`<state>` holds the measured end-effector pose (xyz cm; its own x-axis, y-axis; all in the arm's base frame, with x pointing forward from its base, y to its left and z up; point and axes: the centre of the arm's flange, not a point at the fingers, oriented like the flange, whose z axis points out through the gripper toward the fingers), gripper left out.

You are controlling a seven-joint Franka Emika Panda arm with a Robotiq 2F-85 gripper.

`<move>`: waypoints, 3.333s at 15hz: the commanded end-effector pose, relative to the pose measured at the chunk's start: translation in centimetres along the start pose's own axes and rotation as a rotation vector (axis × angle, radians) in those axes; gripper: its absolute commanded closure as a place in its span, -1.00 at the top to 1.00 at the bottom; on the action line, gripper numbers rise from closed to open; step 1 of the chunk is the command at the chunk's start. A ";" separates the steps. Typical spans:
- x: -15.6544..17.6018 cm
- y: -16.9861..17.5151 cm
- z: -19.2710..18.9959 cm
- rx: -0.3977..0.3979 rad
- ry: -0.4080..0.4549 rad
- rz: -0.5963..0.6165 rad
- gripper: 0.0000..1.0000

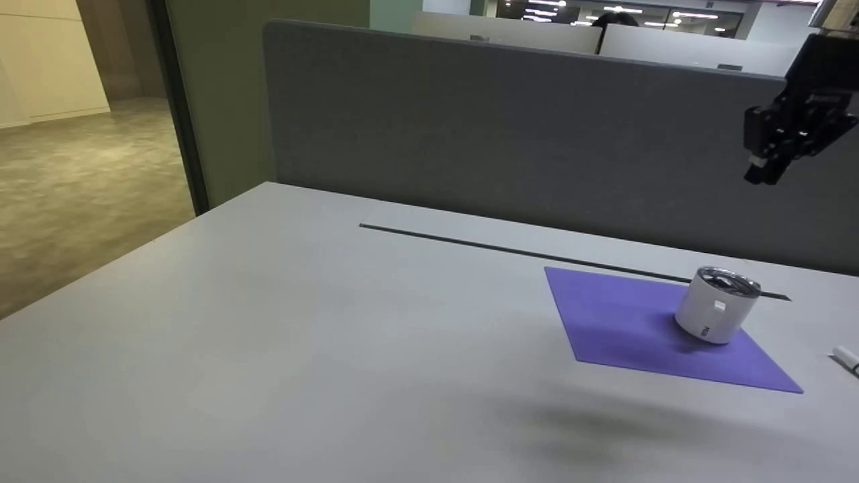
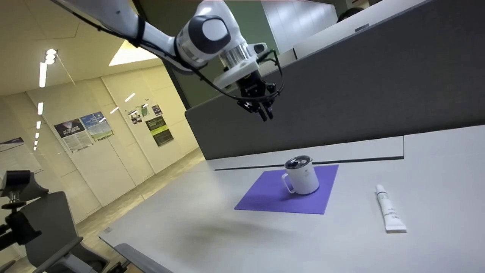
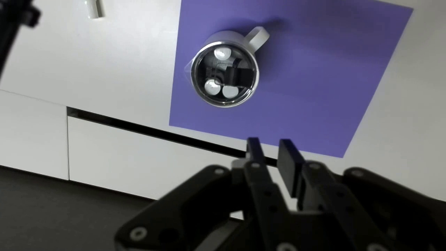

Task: Slide the object to close the drinking hole of the cup

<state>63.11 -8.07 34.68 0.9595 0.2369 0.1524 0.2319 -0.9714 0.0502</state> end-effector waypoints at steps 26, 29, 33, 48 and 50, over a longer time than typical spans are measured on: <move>-0.8 3.8 15.3 0.168 -0.136 0.115 -1.00; -1.1 3.6 16.6 0.193 -0.117 0.113 -1.00; -1.2 3.7 17.3 0.215 -0.101 0.109 -1.00; -0.9 5.5 16.7 0.194 -0.088 0.126 -1.00; 0.3 5.8 14.4 0.193 -0.022 0.131 -1.00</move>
<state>65.82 -13.11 18.27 0.9910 0.1243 0.0500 0.1304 -0.9805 -0.1473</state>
